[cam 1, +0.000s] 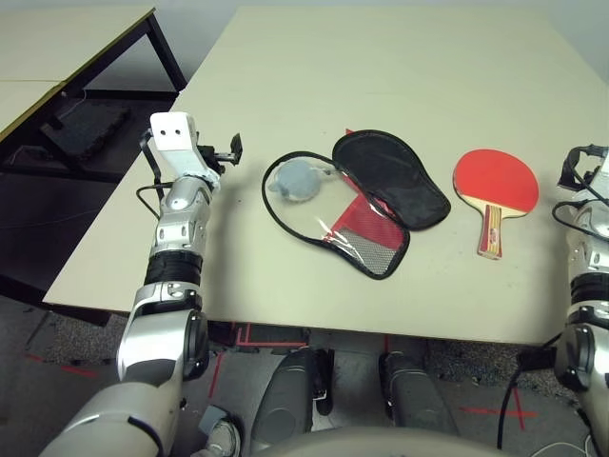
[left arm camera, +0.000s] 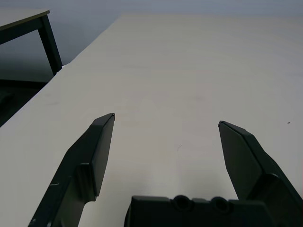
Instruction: Store the ping-pong paddle in its case and zip it.
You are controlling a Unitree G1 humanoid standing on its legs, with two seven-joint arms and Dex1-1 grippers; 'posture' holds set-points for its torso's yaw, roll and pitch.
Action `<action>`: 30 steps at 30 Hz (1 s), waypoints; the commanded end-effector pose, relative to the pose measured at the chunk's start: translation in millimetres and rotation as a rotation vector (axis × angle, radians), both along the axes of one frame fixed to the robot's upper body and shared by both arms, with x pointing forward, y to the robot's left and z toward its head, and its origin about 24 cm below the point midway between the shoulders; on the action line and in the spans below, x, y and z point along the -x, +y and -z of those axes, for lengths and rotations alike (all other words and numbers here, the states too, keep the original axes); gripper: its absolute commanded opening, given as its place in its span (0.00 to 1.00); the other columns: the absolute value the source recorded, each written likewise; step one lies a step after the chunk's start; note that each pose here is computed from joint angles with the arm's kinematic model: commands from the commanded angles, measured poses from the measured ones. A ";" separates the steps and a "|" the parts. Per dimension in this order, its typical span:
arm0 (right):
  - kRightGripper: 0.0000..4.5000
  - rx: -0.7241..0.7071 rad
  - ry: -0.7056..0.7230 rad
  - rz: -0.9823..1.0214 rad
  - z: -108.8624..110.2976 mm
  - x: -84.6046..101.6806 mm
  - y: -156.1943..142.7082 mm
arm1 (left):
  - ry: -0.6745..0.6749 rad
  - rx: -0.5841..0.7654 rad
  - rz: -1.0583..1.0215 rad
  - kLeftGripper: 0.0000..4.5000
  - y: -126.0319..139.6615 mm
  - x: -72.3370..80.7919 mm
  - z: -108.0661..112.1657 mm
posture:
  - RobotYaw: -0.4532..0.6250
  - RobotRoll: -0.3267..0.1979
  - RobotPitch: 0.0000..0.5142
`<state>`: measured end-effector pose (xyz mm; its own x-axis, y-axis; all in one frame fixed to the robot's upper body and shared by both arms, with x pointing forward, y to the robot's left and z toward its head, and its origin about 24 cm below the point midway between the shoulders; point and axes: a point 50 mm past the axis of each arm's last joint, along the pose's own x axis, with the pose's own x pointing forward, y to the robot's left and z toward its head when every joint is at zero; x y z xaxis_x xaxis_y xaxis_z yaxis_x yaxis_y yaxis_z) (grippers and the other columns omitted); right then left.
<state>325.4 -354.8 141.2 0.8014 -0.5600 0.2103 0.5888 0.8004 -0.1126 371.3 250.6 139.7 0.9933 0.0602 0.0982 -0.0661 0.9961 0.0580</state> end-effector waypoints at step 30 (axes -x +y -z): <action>0.99 -0.409 0.802 -0.444 -46.4 30.5 93.9 | 0.187 -0.329 1.036 1.00 -121.8 -13.2 -60.8 | 0.37 0.62 0.22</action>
